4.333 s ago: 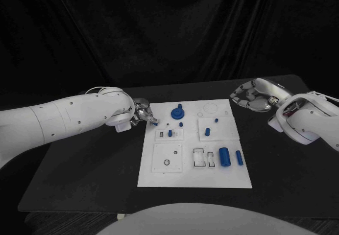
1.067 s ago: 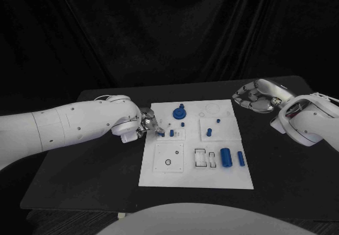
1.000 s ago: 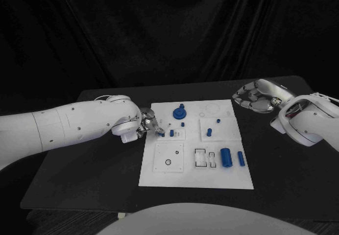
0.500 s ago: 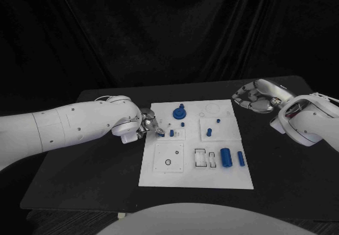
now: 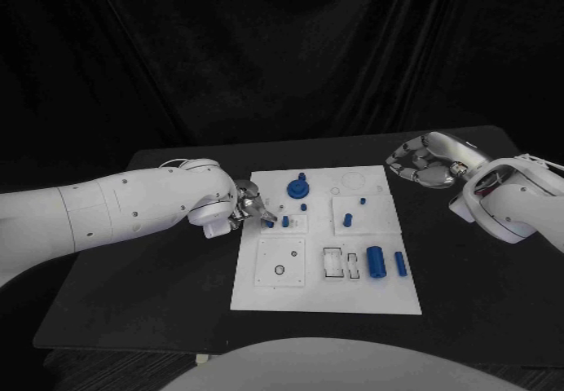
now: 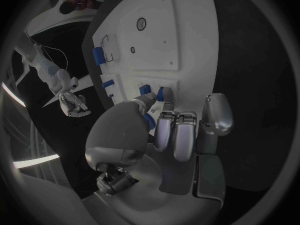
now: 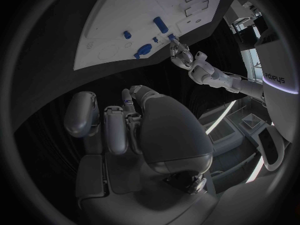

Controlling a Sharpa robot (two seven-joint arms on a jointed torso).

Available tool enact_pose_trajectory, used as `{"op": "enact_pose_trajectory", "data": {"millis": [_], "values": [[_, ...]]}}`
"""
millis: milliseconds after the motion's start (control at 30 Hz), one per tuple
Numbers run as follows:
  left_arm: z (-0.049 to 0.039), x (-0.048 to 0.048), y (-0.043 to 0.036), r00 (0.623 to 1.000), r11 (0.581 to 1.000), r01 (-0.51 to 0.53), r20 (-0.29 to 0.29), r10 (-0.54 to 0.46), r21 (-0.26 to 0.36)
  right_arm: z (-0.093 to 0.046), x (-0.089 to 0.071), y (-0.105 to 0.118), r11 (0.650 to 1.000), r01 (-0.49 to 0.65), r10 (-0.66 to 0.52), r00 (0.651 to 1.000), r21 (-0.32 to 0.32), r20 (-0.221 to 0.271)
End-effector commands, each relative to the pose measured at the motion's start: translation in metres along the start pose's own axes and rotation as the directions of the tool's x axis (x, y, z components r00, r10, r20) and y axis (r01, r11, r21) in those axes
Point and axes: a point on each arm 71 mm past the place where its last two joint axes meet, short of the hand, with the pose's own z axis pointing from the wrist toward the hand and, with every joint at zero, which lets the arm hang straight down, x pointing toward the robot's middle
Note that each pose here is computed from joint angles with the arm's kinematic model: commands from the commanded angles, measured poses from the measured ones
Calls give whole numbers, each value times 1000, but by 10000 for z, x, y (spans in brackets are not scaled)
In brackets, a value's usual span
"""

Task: Assemble the parts on the task board

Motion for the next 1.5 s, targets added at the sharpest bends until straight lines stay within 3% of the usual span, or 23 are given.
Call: {"op": "enact_pose_trajectory", "data": {"millis": [33, 600, 800, 1033, 1200, 1267, 1300, 1433, 1500], "values": [[14, 28, 2, 1000, 1000, -13, -20, 13, -2, -6, 10, -12, 1000, 0, 0, 1000, 16, -4], [29, 23, 36, 1000, 1000, -12, -21, 12, -17, -9, 17, -16, 1000, -1, 1, 1000, 16, -5], [23, 4, 51, 1000, 1000, 5, 4, -5, -5, -12, 20, -19, 1000, -1, 1, 1000, 16, -5], [-35, -101, 49, 986, 992, 70, 140, -85, 107, -27, 9, -33, 1000, 0, 0, 1000, 17, 1], [-153, -355, 29, 927, 959, 20, 354, -123, 283, -54, -13, -57, 1000, 1, -1, 1000, 24, 8], [-214, -477, -7, 896, 930, -34, 424, -134, 365, -64, -22, -63, 1000, 1, -1, 1000, 26, 13], [-220, -489, -11, 892, 927, -40, 430, -135, 374, -65, -23, -63, 1000, 1, -1, 1000, 26, 14], [-304, -649, -109, 841, 838, -198, 527, -121, 509, -68, -30, -70, 1000, 2, -2, 1000, 28, 17], [-317, -677, -157, 824, 799, -276, 560, -89, 534, -66, -28, -69, 1000, 2, -2, 1000, 27, 16]]}}
